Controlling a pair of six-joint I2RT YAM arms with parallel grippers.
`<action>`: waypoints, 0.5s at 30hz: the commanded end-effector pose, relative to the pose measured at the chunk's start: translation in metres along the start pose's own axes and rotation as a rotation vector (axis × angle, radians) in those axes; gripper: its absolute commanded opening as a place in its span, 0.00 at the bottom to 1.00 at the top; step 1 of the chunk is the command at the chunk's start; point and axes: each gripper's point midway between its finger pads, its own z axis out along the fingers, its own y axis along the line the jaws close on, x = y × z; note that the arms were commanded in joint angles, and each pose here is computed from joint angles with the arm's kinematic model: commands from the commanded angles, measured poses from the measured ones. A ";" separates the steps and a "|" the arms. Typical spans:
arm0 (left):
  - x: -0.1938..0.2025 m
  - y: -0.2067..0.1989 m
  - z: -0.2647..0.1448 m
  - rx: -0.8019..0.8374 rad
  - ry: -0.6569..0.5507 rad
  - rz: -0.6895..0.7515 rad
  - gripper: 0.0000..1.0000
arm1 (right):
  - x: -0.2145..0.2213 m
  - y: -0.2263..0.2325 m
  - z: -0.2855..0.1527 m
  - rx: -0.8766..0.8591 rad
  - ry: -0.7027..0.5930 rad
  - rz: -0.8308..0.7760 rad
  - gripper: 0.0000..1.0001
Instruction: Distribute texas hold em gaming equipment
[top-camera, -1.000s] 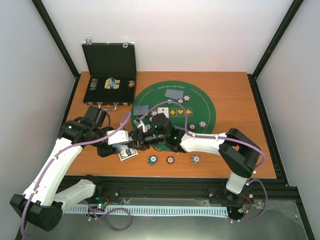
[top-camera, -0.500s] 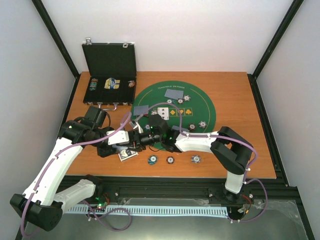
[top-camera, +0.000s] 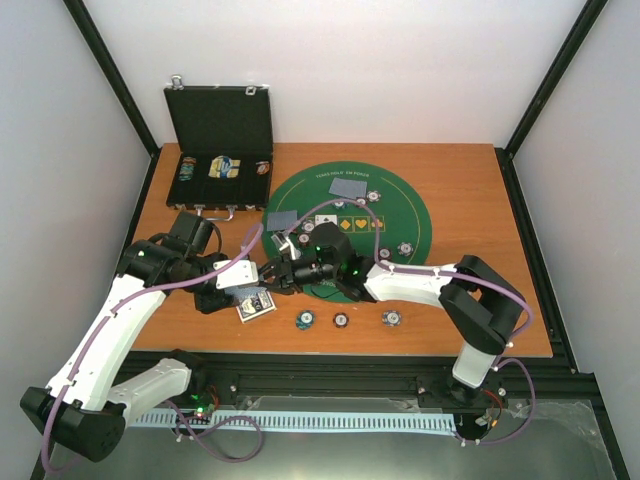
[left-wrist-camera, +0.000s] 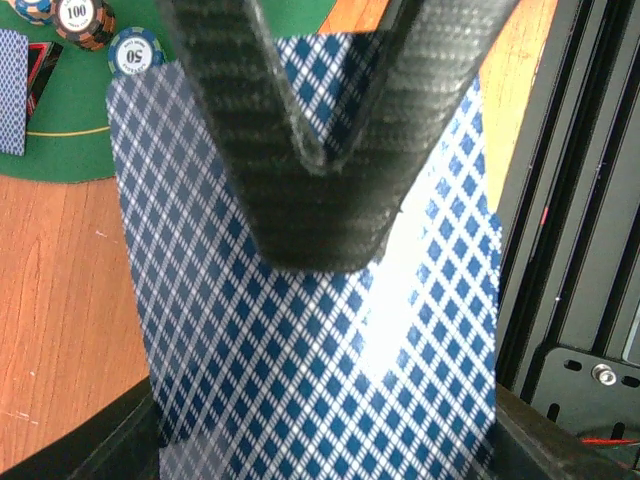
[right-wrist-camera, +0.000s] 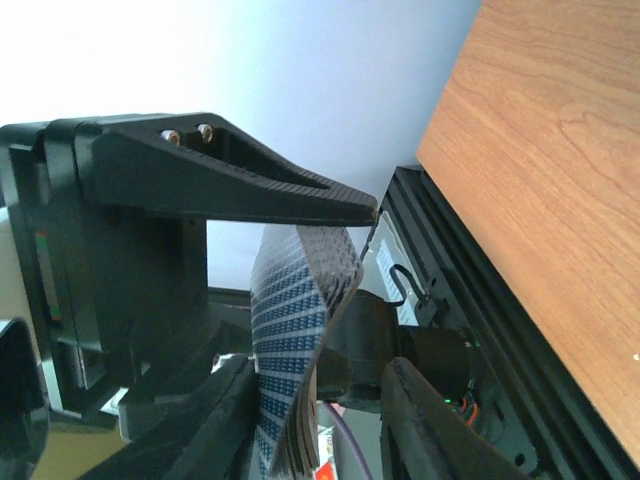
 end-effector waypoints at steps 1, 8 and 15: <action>-0.006 0.000 -0.009 -0.010 -0.029 0.021 0.15 | 0.001 -0.035 -0.012 0.110 -0.029 0.076 0.29; -0.004 0.001 -0.004 -0.008 -0.017 0.020 0.16 | -0.005 -0.022 -0.023 0.105 -0.057 0.060 0.06; -0.002 0.001 -0.003 -0.010 -0.009 0.020 0.15 | -0.014 -0.013 -0.047 0.102 -0.106 0.054 0.03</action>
